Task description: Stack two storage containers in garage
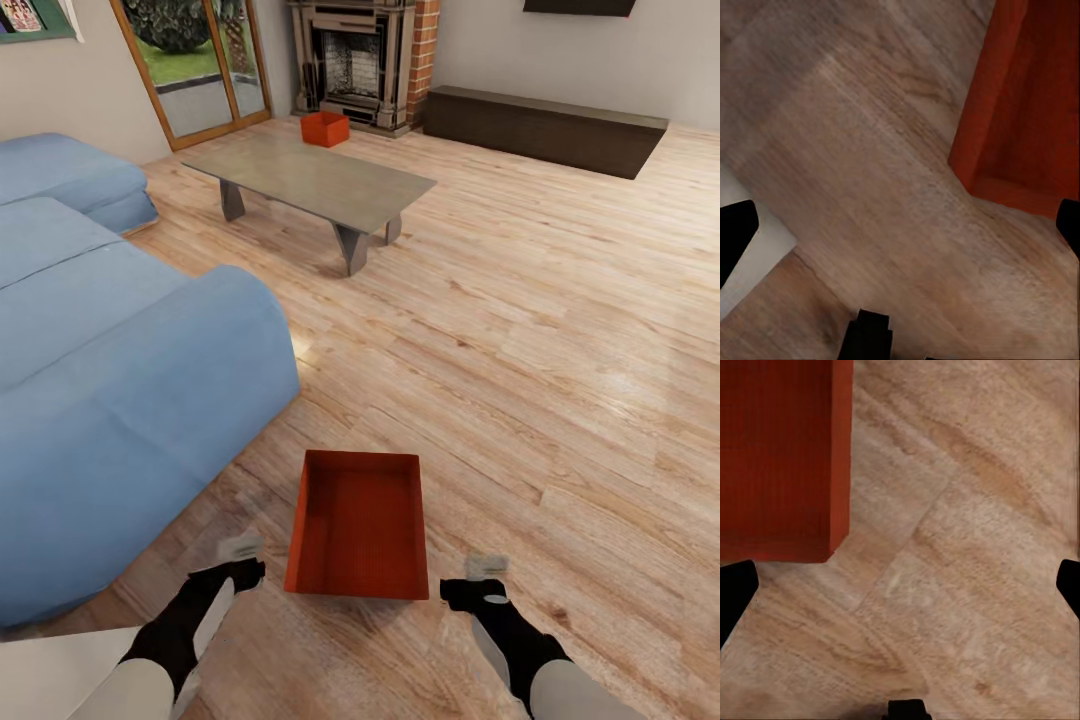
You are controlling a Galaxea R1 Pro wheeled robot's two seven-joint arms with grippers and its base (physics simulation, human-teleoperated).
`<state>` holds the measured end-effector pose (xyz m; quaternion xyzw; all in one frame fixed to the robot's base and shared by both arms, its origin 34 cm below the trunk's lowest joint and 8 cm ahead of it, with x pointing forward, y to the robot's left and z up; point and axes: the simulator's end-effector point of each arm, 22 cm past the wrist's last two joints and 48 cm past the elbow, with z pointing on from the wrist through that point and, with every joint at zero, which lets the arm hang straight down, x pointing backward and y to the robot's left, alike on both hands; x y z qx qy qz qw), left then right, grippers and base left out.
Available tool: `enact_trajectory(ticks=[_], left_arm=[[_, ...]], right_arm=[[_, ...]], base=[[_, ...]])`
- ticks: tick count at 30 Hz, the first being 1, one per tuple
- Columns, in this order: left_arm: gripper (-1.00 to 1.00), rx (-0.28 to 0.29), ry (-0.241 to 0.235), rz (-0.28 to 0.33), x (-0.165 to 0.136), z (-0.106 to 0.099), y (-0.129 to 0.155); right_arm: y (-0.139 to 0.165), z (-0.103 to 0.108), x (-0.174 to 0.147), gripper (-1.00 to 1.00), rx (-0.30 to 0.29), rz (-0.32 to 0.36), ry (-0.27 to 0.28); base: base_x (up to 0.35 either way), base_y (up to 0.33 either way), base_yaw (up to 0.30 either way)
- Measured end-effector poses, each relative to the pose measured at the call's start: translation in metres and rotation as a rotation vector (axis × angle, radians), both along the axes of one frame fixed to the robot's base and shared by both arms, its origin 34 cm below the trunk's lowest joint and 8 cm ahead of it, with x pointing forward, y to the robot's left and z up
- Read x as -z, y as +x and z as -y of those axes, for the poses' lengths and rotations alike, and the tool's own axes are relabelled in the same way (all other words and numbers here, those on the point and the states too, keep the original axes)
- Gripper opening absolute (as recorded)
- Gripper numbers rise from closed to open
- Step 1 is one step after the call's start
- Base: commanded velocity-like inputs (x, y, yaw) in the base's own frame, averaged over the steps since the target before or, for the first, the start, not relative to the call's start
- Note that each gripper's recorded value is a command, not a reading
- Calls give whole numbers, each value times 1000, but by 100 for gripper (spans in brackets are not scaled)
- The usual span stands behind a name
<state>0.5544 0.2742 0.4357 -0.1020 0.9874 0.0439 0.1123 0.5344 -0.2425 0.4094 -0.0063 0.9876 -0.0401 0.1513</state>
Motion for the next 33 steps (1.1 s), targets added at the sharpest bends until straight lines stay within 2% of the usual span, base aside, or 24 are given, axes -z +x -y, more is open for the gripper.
enact_trajectory(ticks=[1, 2, 3, 4, 7, 8, 9, 10, 13, 14, 16, 17, 22, 28, 33], left_arm=[[100, 34, 16, 28, -6, 10, 33], [100, 58, 24, 60, -14, 17, 60], [100, 69, 27, 68, -16, 21, 68], [100, 102, 39, 107, -27, 31, 95], [100, 121, 50, 141, -37, 35, 116], [100, 123, 52, 141, -38, 35, 117], [100, 121, 53, 139, -38, 34, 118], [100, 116, 51, 137, -37, 34, 117], [100, 113, 48, 126, -33, 34, 112], [100, 119, 53, 144, -34, 35, 115], [100, 111, 54, 204, -38, 38, 125], [100, 109, 54, 211, -38, 39, 126], [100, 111, 51, 187, -25, 42, 108], [100, 100, 53, 257, -26, 43, 114], [100, 100, 51, 270, -28, 47, 117]], right_arm=[[24, 2, -7, 100, 13, 69, -2], [33, 2, -11, 100, 20, 103, -4], [37, 1, -12, 100, 23, 119, -4], [47, -8, -17, 100, 30, 156, 2], [54, -17, -20, 100, 35, 177, 10], [55, -23, -21, 100, 36, 177, 16], [52, -43, -21, 100, 33, 156, 41], [51, -51, -21, 100, 33, 150, 51], [50, -60, -21, 100, 32, 149, 67], [50, -63, -21, 100, 32, 150, 73], [51, -63, -22, 100, 28, 152, 70], [51, -63, -22, 100, 28, 151, 69], [51, -61, -22, 100, 31, 153, 65], [48, -62, -21, 100, 24, 139, 61], [48, -63, -21, 100, 20, 138, 62]], base=[[0, 0, 0], [0, 0, 0], [0, 0, 0], [0, 0, 0], [0, 0, 0], [0, 0, 0], [0, 0, 0], [0, 0, 0], [0, 0, 0], [0, 0, 0], [0, 0, 0], [0, 0, 0], [0, 0, 0], [0, 0, 0], [0, 0, 0]])
